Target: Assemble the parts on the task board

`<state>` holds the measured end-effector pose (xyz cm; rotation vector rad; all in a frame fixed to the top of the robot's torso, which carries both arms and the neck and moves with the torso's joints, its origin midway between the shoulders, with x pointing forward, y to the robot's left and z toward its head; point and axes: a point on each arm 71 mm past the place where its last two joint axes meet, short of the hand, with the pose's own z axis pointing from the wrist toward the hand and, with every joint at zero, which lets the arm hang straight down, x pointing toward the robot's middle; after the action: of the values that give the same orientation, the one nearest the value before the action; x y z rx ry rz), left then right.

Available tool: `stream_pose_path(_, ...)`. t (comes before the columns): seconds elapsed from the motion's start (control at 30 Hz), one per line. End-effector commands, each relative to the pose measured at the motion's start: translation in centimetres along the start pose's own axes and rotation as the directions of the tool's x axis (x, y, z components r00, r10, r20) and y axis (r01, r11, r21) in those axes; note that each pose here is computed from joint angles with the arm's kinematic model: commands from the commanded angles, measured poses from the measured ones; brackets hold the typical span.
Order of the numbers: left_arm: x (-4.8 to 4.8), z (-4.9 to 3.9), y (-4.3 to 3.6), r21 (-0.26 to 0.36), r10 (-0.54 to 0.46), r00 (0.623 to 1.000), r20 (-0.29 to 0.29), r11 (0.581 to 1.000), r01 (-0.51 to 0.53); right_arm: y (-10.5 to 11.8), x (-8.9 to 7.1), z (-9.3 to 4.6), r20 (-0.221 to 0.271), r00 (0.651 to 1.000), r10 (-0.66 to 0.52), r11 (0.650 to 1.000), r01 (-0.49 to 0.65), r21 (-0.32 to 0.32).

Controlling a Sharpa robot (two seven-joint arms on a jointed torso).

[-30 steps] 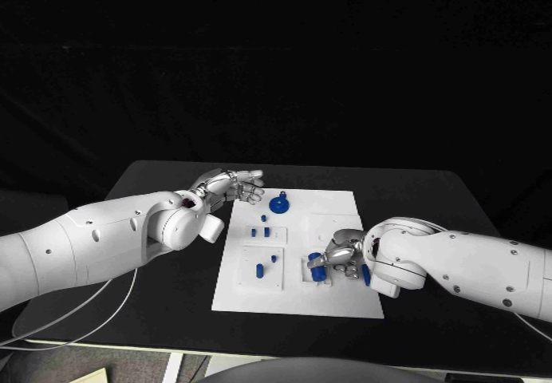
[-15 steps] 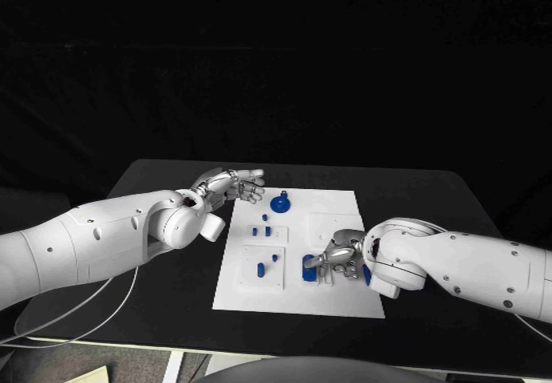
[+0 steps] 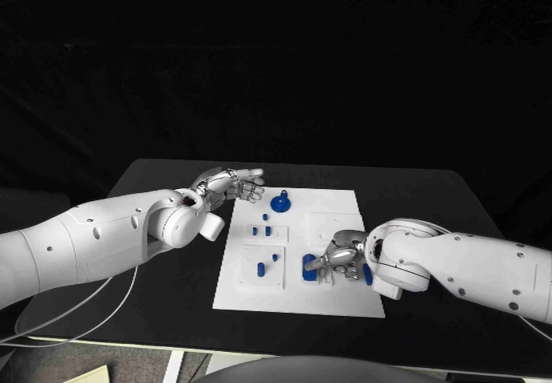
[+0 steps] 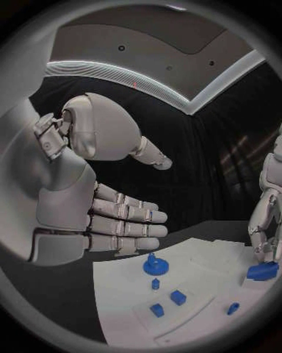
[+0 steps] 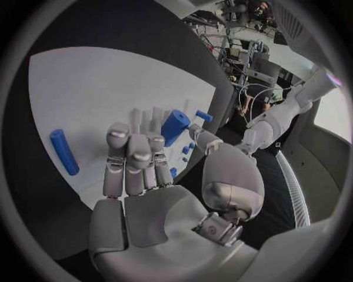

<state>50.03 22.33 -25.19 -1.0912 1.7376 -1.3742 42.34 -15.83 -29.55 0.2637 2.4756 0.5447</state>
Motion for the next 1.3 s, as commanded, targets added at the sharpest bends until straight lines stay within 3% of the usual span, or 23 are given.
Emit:
stream_pose_path(0.03,0.1,0.01,-0.09,0.006,-0.003,1.0,-0.012,1.0,0.003,0.17,0.52,-0.27,-0.049,0.998,-0.034,0.997,0.03,-0.071)
stream_pose_path(0.37,-0.03,0.06,-0.04,0.003,-0.002,1.0,-0.011,1.0,0.002,-0.25,0.49,-0.68,-0.052,0.998,-0.025,0.996,0.02,-0.084)
stream_pose_path(0.63,-0.06,0.14,0.0,0.002,-0.003,1.0,-0.011,1.0,0.003,-0.26,0.32,-0.53,-0.027,0.999,-0.042,0.997,0.04,-0.061)
stream_pose_path(1.3,0.08,0.09,0.25,-0.003,-0.005,1.0,-0.014,1.0,0.005,0.13,0.48,-0.26,-0.033,0.998,-0.051,0.997,0.049,-0.052)
